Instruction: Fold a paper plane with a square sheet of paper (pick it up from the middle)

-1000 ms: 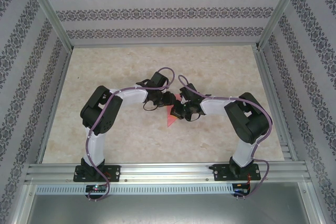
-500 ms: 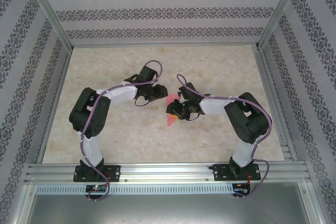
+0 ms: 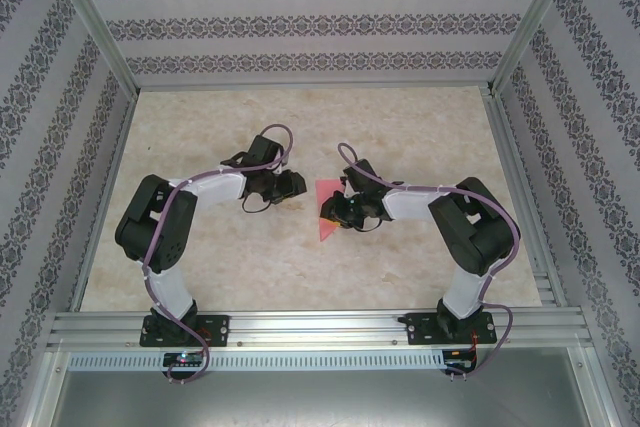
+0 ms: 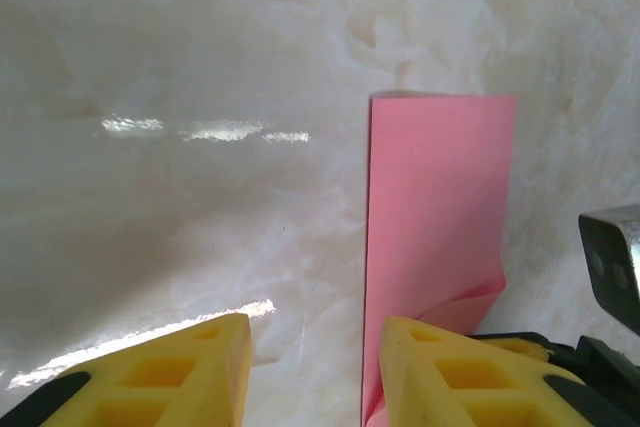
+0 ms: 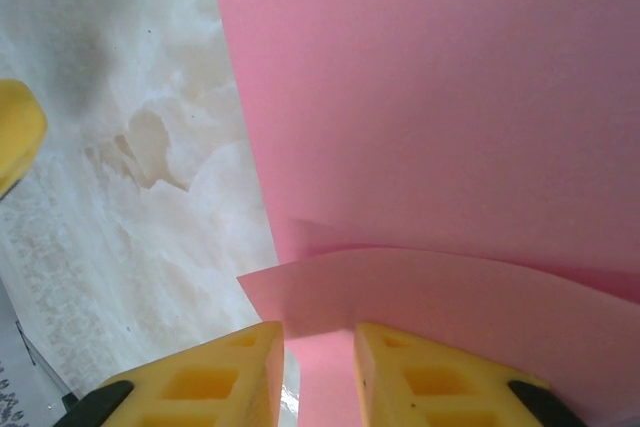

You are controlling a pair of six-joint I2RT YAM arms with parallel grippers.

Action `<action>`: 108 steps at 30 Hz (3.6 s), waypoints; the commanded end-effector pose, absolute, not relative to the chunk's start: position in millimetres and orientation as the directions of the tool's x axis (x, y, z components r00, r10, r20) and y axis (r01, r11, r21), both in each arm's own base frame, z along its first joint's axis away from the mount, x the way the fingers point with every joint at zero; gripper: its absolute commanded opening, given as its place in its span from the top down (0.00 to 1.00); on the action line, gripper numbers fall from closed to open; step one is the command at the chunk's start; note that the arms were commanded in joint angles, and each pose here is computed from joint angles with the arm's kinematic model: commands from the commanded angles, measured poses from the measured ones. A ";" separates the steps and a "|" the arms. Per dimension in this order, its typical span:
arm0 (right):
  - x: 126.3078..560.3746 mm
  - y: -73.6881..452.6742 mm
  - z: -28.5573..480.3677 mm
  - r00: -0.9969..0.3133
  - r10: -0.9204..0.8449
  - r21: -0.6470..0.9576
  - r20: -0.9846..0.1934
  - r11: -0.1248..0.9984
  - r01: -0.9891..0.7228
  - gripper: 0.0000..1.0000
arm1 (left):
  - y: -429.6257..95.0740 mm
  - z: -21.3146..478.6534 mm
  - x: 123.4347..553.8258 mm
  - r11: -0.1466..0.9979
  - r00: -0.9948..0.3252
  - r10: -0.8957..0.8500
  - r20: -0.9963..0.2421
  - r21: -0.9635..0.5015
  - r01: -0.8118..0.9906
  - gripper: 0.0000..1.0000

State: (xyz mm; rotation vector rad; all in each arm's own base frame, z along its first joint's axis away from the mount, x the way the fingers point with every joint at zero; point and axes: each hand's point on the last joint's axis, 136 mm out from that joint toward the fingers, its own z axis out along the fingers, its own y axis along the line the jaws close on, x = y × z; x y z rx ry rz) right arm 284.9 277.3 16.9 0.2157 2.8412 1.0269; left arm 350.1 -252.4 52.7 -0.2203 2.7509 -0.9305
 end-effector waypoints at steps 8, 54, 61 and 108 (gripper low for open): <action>272.6 250.1 -4.8 -0.981 0.194 0.559 -0.025 0.816 0.147 0.87 | -292.3 71.6 327.5 0.724 -0.974 -0.116 -0.192 -0.688 0.049 0.67; 294.6 255.1 50.2 -0.965 0.191 0.749 -0.181 0.663 -0.009 0.94 | -295.3 -16.9 295.6 0.888 -0.995 -0.001 -0.103 -0.458 0.047 0.95; 289.1 250.0 36.3 -0.972 0.154 0.731 -0.180 0.682 -0.028 0.94 | -289.0 -22.7 295.1 0.911 -0.994 0.004 -0.108 -0.409 0.048 0.96; 319.7 235.5 43.0 -0.955 0.220 0.723 -0.199 0.691 0.008 0.95 | -281.7 -33.4 290.1 0.943 -0.995 0.040 -0.093 -0.327 0.068 0.97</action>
